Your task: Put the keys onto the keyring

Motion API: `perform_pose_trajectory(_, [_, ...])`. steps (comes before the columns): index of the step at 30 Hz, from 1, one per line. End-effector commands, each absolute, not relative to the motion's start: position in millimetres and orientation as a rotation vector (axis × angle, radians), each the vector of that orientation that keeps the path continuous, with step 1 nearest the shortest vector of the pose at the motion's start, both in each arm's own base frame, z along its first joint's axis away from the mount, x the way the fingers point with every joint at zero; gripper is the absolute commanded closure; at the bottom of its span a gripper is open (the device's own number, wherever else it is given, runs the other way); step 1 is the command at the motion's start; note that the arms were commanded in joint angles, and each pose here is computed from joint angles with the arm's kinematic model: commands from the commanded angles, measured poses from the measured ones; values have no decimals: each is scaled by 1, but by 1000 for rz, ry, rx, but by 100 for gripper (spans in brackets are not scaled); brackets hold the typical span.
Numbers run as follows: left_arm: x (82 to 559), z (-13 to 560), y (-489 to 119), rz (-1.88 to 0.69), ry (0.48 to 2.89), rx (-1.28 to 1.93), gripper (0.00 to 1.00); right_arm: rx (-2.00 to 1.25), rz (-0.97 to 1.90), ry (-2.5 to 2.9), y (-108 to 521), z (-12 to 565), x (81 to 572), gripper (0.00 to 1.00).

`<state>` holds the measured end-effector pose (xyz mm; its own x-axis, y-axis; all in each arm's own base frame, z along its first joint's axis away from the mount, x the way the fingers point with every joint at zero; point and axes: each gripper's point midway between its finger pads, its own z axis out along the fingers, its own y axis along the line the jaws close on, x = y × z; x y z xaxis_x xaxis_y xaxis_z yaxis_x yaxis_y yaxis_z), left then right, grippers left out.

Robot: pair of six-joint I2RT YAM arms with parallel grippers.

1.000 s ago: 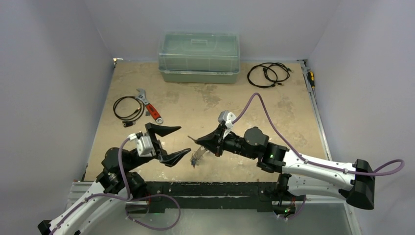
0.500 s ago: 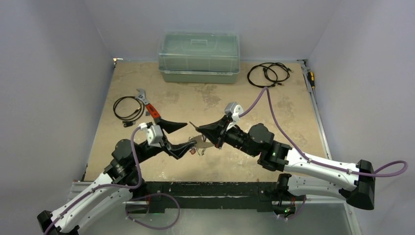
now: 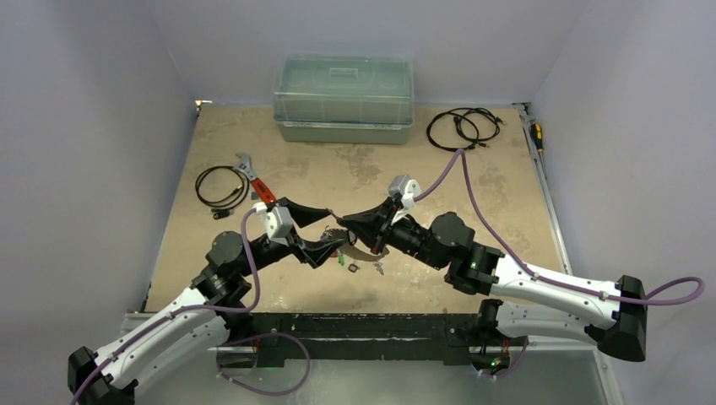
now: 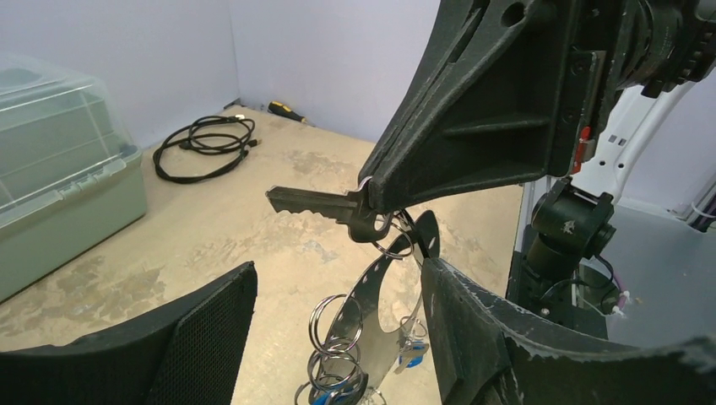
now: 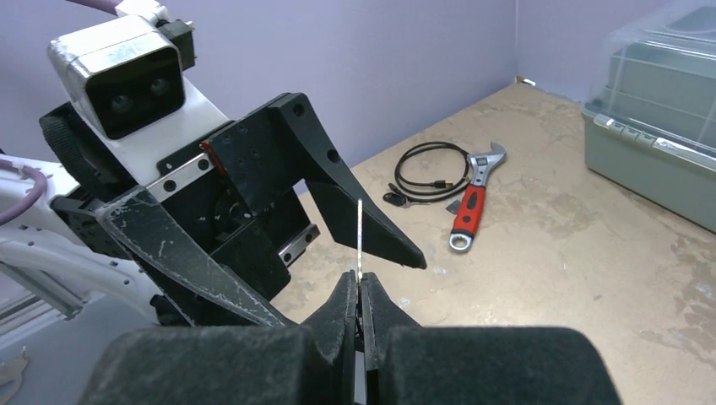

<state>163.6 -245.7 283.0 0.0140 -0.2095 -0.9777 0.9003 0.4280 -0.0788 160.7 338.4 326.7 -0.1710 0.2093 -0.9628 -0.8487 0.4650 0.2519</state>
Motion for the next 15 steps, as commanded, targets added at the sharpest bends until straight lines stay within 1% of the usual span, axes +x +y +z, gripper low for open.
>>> perform_pose_trajectory(1, [160, 297, -252, -1058, 1202, 684, 30, -531, 1123, 1272, 331, 390, 155, 100])
perform_pose_trajectory(9, [157, 298, -262, -1100, 1167, 674, 28, -524, 1122, 1272, 329, 393, 155, 100])
perform_pose_trajectory(12, [157, 295, -266, -1102, 1173, 684, 31, -524, 1120, 1274, 329, 392, 156, 100])
perform_pose_trajectory(15, [158, 297, -267, -1087, 1160, 681, 39, -523, 1117, 1278, 330, 391, 156, 100])
